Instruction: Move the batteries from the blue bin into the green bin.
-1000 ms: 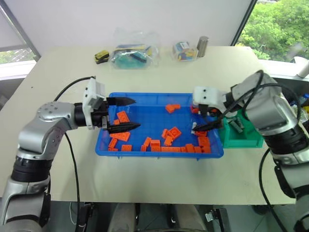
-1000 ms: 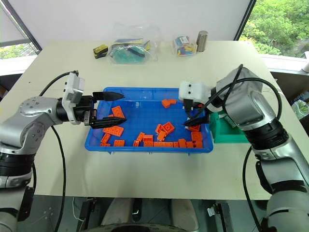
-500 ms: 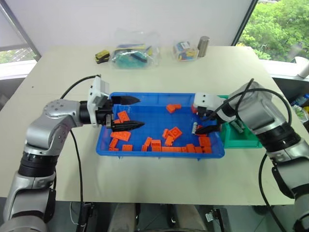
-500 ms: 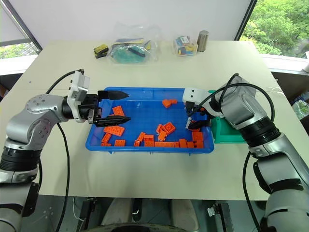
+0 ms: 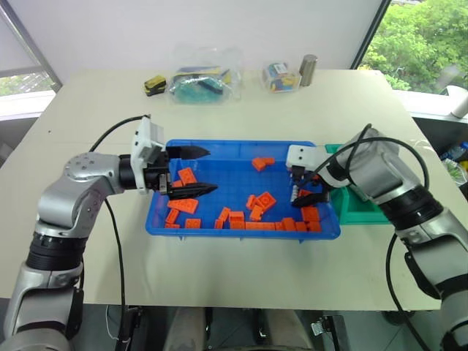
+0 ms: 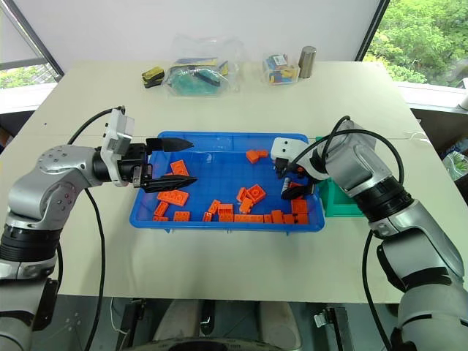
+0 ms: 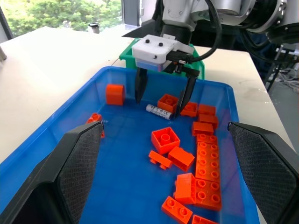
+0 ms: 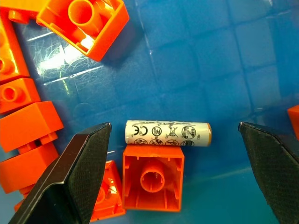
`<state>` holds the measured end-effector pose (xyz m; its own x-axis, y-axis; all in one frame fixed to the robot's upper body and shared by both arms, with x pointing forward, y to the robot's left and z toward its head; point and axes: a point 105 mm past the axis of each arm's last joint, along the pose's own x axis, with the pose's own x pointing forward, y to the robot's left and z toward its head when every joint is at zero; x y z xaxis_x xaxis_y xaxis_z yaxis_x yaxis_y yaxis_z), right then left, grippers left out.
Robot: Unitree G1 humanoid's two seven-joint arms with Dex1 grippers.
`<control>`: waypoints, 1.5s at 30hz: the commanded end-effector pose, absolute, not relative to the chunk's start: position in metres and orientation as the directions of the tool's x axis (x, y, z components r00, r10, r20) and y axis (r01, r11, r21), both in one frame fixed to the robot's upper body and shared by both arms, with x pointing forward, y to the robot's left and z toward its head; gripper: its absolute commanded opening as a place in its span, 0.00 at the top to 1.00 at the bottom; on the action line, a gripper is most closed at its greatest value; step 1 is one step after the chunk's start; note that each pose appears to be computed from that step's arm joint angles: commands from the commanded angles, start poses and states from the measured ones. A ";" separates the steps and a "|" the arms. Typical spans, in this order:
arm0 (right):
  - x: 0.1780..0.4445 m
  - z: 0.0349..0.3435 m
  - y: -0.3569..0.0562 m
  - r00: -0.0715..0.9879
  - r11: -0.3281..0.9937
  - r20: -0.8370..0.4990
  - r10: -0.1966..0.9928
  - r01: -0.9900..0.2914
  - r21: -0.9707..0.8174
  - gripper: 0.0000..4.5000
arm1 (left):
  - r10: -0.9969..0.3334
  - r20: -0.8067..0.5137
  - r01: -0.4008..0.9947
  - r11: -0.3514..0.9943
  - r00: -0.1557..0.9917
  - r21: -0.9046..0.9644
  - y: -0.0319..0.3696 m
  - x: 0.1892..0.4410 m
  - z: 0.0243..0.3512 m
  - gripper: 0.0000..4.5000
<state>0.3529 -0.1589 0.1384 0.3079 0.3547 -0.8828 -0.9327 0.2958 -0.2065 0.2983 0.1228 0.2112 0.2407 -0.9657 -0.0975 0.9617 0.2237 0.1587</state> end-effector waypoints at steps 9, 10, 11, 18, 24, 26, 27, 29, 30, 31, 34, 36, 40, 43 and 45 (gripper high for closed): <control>0.355 0.142 -0.149 0.315 0.249 -0.887 0.338 -0.939 -0.239 0.06 | -0.964 -0.079 0.948 0.232 0.254 0.219 0.126 0.297 0.224 0.00; 0.355 0.141 -0.149 0.315 0.250 -0.886 0.340 -0.939 -0.238 0.11 | -0.964 -0.079 0.948 0.232 0.254 0.219 0.126 0.298 0.224 0.00; 0.355 0.142 -0.149 0.315 0.250 -0.886 0.340 -0.939 -0.238 0.16 | -0.964 -0.078 0.948 0.232 0.254 0.220 0.125 0.298 0.224 0.00; 0.353 0.146 -0.146 0.320 0.248 -0.878 0.355 -0.938 -0.242 0.50 | -0.964 -0.073 0.946 0.236 0.258 0.222 0.126 0.300 0.224 0.00; 0.347 0.161 -0.127 0.319 0.237 -0.849 0.421 -0.942 -0.236 0.50 | -0.965 -0.078 0.948 0.229 0.251 0.222 0.126 0.302 0.222 0.00; 0.344 0.167 -0.121 0.320 0.237 -0.833 0.450 -0.943 -0.235 0.50 | -0.966 -0.080 0.949 0.224 0.247 0.223 0.125 0.302 0.222 0.00; 0.342 0.169 -0.118 0.321 0.235 -0.825 0.466 -0.943 -0.234 0.50 | -0.966 -0.081 0.949 0.222 0.245 0.223 0.125 0.303 0.222 0.00; 0.338 0.173 -0.113 0.323 0.237 -0.805 0.498 -0.944 -0.232 0.50 | -0.967 -0.084 0.950 0.215 0.239 0.226 0.125 0.303 0.223 0.00; 0.336 0.175 -0.111 0.325 0.239 -0.795 0.512 -0.943 -0.232 0.50 | -0.968 -0.085 0.950 0.213 0.237 0.227 0.125 0.304 0.223 0.00; 0.335 0.178 -0.109 0.333 0.242 -0.780 0.531 -0.941 -0.237 0.50 | -0.968 -0.085 0.950 0.212 0.236 0.228 0.125 0.304 0.223 0.00; 0.337 0.203 -0.109 0.404 0.325 -0.699 0.590 -0.912 -0.253 0.50 | -0.969 -0.089 0.951 0.206 0.232 0.230 0.124 0.304 0.224 0.00; 0.337 0.218 -0.114 0.444 0.372 -0.655 0.611 -0.892 -0.258 0.50 | -0.969 -0.094 0.952 0.202 0.229 0.229 0.125 0.302 0.224 0.00; 0.347 0.258 -0.147 0.616 0.569 -0.519 0.592 -0.776 -0.273 0.50 | -0.968 -0.097 0.952 0.204 0.230 0.227 0.128 0.301 0.224 0.00; 0.348 0.272 -0.171 0.704 0.670 -0.459 0.542 -0.692 -0.270 0.50 | -0.966 -0.100 0.952 0.211 0.238 0.221 0.132 0.301 0.225 0.00; 0.343 0.275 -0.195 0.744 0.750 -0.428 0.513 -0.631 -0.199 0.50 | -0.962 -0.109 0.952 0.222 0.249 0.213 0.137 0.301 0.225 0.00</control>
